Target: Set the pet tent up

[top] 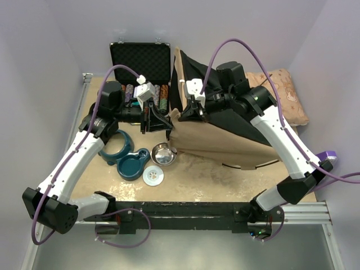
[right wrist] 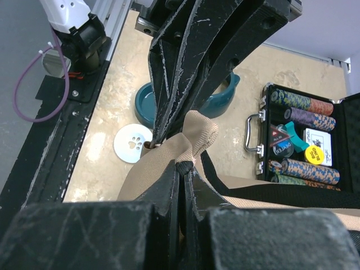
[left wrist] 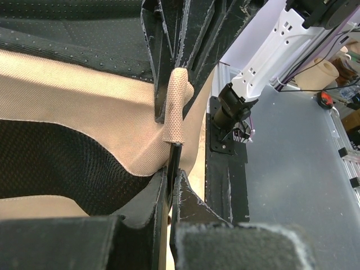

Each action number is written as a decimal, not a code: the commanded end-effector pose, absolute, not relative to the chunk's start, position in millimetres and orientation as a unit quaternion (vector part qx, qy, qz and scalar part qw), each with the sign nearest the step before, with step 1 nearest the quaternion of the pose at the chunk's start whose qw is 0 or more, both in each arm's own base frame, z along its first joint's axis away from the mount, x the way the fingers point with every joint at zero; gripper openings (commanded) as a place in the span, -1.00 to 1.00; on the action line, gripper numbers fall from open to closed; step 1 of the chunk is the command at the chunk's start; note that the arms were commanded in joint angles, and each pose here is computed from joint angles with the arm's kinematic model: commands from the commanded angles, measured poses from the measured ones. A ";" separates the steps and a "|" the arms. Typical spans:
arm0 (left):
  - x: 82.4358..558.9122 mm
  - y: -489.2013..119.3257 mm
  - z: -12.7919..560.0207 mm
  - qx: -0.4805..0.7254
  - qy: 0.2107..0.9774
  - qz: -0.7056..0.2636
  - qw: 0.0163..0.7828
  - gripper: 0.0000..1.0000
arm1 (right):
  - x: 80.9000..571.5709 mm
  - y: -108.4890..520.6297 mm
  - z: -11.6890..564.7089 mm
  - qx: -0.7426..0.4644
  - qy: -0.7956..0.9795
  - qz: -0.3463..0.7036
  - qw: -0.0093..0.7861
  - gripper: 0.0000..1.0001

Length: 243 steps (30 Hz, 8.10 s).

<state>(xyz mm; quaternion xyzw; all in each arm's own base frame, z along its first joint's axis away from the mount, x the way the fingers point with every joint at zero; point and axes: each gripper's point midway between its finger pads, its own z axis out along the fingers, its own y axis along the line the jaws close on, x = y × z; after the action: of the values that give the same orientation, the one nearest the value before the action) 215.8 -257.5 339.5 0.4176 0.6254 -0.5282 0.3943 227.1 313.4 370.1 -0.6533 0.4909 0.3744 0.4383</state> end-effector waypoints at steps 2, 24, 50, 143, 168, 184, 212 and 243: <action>221.2 -261.8 337.2 0.413 0.634 -0.521 0.395 -1.00 | 214.9 315.8 385.7 -0.662 0.467 0.379 0.446 -1.00; 219.4 -264.7 309.4 0.400 0.658 -0.519 0.371 -1.00 | 209.8 311.9 378.9 -0.679 0.462 0.365 0.439 -1.00; 215.6 -272.3 316.0 0.453 0.638 -0.485 0.390 -1.00 | 207.8 303.8 312.4 -0.711 0.508 0.331 0.356 -1.00; 343.6 -223.5 388.1 0.453 0.579 -0.344 0.584 0.33 | 325.1 197.6 322.9 -0.529 0.649 0.298 0.459 0.71; 319.9 -226.7 267.1 0.470 0.662 -0.324 0.486 0.11 | 299.5 110.6 415.9 -0.527 0.645 0.088 0.546 0.91; 223.5 -290.1 387.0 0.614 0.402 -0.313 0.603 0.55 | 246.2 131.1 440.1 -0.449 0.637 0.184 0.598 0.81; 215.7 -391.1 330.0 0.699 0.363 -0.240 0.567 0.05 | 181.3 131.3 492.4 -0.468 0.534 0.140 0.691 0.76; 206.7 -328.5 364.4 0.643 0.377 -0.314 0.588 -1.00 | 159.4 150.2 489.7 -0.464 0.437 0.193 0.746 0.40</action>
<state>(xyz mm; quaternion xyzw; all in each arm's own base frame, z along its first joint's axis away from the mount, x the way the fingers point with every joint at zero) 222.1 -329.9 340.7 0.6482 0.4155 -0.2857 0.5706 163.4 134.1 471.3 -0.4511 0.4987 0.1482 0.7252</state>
